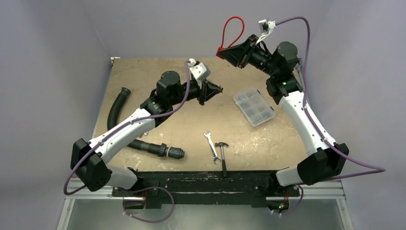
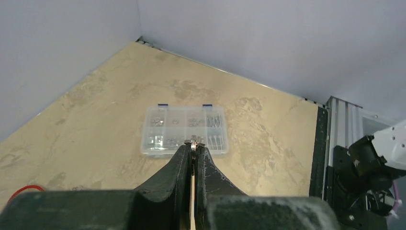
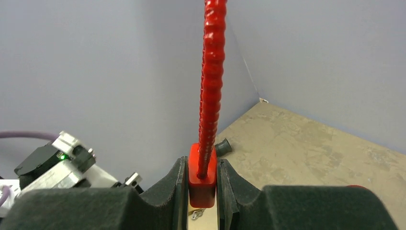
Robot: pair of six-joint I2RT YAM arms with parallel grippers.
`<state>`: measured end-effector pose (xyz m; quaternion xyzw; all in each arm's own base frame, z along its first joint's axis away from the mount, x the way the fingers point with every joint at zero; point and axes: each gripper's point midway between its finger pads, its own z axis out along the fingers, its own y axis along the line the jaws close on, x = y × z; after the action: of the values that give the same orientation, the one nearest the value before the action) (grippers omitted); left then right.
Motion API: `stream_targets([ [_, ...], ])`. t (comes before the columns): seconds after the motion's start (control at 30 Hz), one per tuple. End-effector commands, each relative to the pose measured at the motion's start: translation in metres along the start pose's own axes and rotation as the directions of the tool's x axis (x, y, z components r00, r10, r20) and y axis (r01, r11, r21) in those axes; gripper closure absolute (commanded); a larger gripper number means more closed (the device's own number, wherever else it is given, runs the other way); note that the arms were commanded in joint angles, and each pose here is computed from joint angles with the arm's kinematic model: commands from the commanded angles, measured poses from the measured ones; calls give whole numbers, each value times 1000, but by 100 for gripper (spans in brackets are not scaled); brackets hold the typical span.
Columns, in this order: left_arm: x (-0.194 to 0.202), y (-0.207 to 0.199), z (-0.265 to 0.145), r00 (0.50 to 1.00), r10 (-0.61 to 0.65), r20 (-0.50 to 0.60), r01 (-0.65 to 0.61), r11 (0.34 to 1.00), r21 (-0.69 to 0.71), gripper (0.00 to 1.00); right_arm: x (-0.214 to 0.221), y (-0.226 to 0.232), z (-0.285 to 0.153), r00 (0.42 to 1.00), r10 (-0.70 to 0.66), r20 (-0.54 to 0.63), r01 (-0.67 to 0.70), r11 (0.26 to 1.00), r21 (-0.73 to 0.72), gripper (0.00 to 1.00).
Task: Lock with the key
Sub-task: Remove the key from the lock, then place the lock at the center of the board.
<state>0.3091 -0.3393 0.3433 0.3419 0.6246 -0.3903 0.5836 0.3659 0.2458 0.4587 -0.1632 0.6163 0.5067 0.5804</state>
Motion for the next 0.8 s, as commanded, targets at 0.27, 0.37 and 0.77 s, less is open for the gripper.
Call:
stream_targets([
  [0.27, 10, 5, -19, 986, 131, -100, -127, 991, 43, 100, 31, -11, -14, 996, -35, -85, 37, 999, 20, 100],
  [0.37, 24, 10, -22, 983, 121, -141, -116, 992, 45, 100, 58, -22, -19, 989, 4, -148, 3, 999, 43, 100],
  [0.77, 42, 90, -49, 990, -124, -72, 112, 982, -152, 100, 177, -82, -20, 898, 180, -402, -140, 982, 127, 100],
])
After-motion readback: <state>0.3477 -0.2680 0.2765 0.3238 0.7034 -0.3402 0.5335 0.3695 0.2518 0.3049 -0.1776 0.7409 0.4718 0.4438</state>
